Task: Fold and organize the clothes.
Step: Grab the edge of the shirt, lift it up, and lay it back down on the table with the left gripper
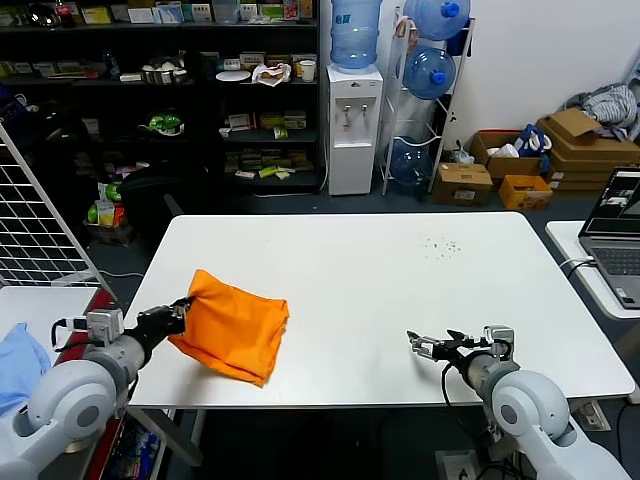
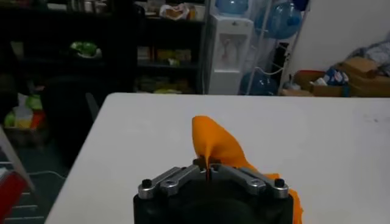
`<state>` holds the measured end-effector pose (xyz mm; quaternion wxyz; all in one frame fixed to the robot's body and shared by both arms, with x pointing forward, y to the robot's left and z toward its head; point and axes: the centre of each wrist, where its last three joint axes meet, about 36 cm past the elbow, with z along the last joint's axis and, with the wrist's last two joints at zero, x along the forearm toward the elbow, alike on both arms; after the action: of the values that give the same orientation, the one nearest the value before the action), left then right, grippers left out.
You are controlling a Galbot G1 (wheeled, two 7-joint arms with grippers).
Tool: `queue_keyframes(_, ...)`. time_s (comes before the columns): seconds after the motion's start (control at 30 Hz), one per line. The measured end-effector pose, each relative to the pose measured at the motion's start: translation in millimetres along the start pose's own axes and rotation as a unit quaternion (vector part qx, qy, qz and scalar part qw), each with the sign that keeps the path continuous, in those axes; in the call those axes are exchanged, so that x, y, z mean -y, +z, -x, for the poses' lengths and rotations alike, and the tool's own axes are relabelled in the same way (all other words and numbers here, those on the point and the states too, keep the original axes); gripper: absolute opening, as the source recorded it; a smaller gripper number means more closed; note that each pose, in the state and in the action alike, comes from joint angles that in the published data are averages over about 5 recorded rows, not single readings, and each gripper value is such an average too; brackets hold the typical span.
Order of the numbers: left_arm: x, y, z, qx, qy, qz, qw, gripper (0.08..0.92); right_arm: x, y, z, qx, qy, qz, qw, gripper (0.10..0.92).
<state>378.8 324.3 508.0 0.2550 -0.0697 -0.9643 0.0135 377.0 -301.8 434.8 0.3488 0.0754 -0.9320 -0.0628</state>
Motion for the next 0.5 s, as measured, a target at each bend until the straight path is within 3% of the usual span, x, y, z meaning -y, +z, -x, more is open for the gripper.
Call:
queue_keyframes(0.2,-25,-17,-4,0.017,-0.052,0.016,0.998,0.107,0,0,1,0.001,0.000,-0.001,1.000,0.921)
queue_keyframes(0.5,-55,-35,-8,0.017,-0.124,0.025,0.992,0.107,-1,-1,1,0.003,-0.001,-0.002,1.000,0.921)
